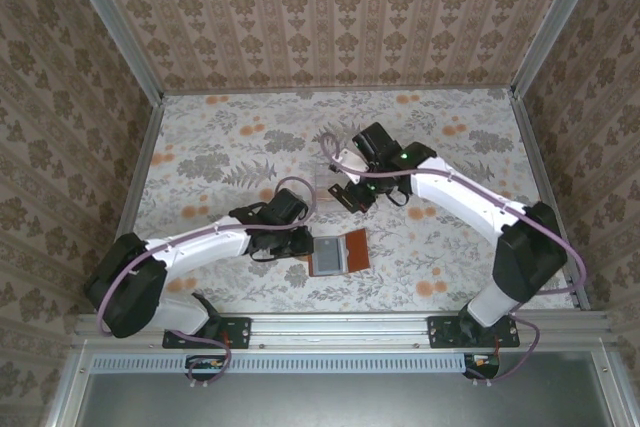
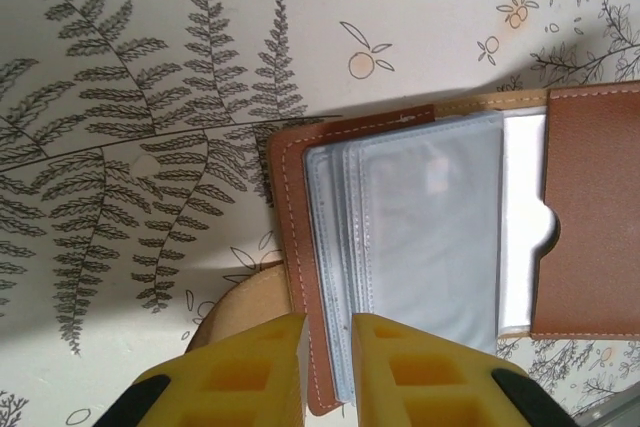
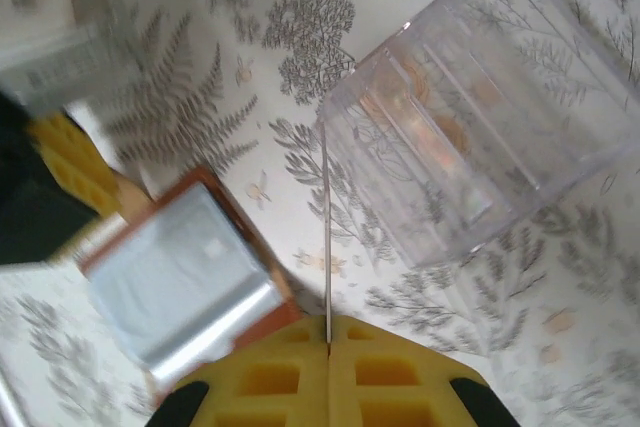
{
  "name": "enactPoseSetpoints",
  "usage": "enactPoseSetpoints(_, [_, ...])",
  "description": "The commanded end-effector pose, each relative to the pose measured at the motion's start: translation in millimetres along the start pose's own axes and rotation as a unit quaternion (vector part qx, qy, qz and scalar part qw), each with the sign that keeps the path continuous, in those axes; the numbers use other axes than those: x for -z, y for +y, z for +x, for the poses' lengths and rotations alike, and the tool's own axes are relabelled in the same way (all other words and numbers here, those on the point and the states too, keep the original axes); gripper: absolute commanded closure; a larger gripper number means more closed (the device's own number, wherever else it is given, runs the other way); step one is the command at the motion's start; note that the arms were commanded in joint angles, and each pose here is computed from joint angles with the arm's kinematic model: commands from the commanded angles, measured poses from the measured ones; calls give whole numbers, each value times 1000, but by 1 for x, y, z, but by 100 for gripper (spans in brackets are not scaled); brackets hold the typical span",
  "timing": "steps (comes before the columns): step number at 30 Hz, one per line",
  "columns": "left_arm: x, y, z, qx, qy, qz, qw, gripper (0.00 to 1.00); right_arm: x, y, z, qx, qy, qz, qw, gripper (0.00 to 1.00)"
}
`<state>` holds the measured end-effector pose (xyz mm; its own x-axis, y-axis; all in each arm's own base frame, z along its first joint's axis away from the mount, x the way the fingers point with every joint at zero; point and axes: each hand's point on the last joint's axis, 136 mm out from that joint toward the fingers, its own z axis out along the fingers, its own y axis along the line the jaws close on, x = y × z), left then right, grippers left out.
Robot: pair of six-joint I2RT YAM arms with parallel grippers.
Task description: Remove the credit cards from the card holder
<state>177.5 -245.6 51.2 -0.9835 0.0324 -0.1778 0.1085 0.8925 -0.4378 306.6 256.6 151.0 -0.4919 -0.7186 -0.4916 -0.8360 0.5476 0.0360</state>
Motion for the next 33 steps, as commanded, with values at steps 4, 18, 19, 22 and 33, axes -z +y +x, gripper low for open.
enactPoseSetpoints(4, [3, 9, -8, 34, -19, 7, 999, 81, -8, -20, 1, 200, 79, -12, 976, 100])
enactPoseSetpoints(18, [20, 21, -12, 68, -50, 16, 996, 80, -43, -40, -15, 262, 149, -78, 950, 100])
enactPoseSetpoints(19, [20, 22, -13, 70, -52, 15, 996, 80, -45, -41, -15, 262, 151, -81, 950, 100])
enactPoseSetpoints(22, [20, 25, -13, 75, -51, 13, 996, 80, -53, -41, -17, 261, 156, -93, 948, 100])
enactPoseSetpoints(33, [21, 30, -12, 82, -49, 8, 995, 79, -76, -42, -2, 236, 181, -132, 945, 100])
